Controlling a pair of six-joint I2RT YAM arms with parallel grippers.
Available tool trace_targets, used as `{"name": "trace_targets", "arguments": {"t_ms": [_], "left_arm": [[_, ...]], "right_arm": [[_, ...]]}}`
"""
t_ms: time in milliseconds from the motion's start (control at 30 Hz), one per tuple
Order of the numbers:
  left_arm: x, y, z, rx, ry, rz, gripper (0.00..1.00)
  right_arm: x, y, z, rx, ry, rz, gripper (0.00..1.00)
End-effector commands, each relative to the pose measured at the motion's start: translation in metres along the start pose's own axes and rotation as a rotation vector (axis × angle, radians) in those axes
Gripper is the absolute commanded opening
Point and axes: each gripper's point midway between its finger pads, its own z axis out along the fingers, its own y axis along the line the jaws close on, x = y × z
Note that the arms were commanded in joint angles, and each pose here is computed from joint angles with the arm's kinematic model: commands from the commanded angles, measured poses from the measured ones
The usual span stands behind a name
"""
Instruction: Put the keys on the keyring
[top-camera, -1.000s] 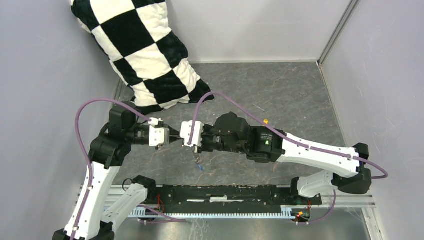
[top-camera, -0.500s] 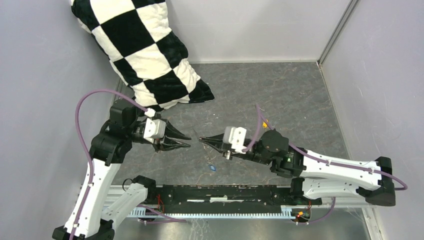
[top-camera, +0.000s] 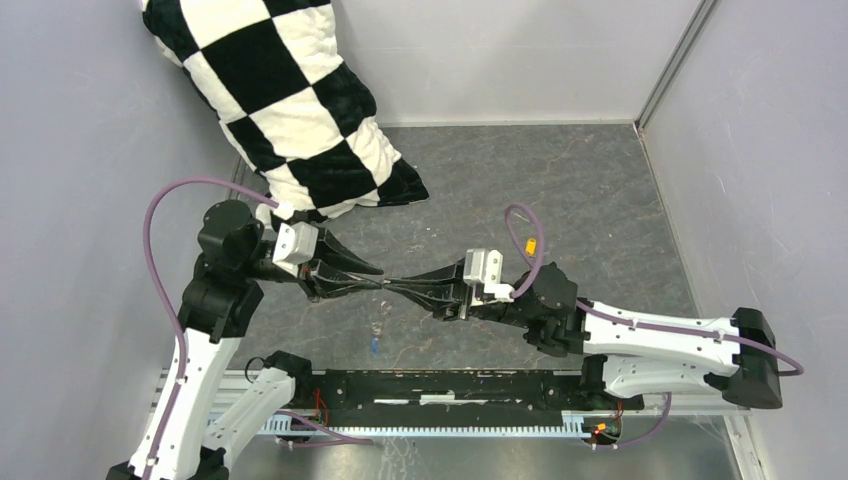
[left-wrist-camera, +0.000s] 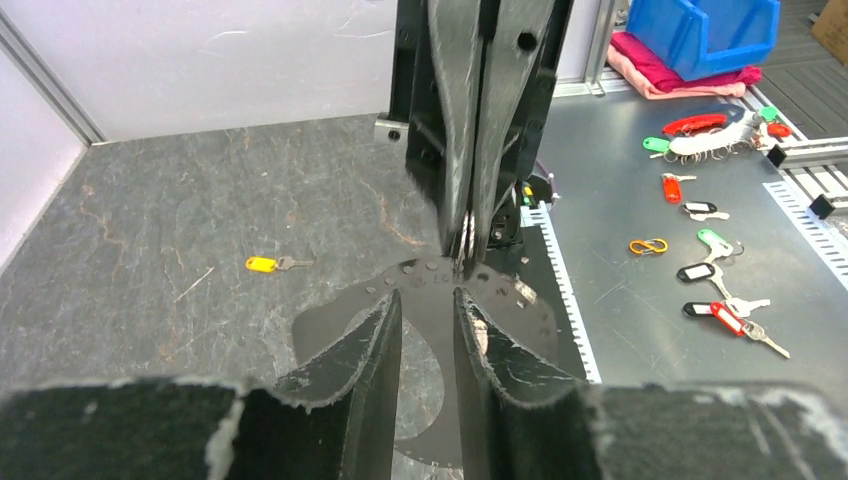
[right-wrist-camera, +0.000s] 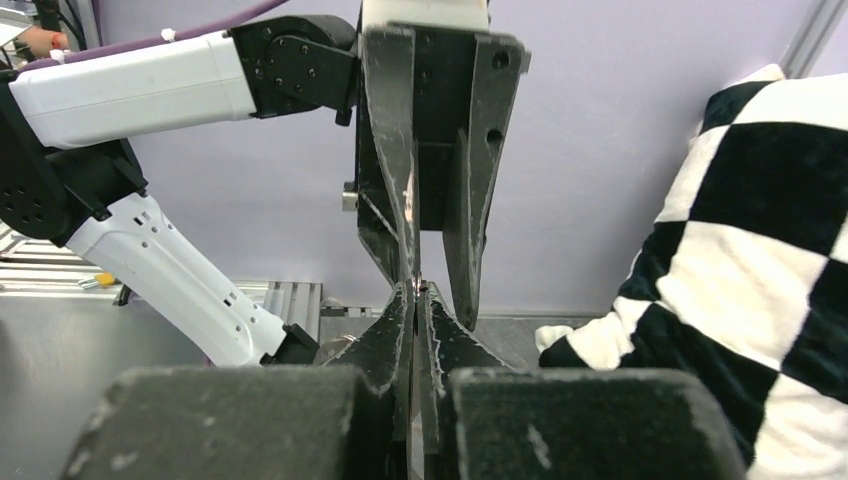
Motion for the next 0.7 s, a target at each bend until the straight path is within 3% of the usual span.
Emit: {"name": "trace_targets", "arguments": {"t_ms": [0, 233, 667], "left_arm": [[-0.019, -0.01, -0.001, 0.017, -0.033, 0.019, 0.33], [-0.019, -0.021, -0.002, 0.062, -0.038, 0.025, 0.29], [-0.017, -0.024, -0.002, 0.072, -0.041, 0.046, 0.02]], "right_arm": [[-0.029, 0.002, 0.01, -0.023, -0.109, 0.02, 0.01], [-0.026, 0.001, 0.012, -0.019, -0.105, 0.031, 0.01], [-0.019, -0.002, 0.015, 0.006, -0.099, 0.055, 0.01]]}}
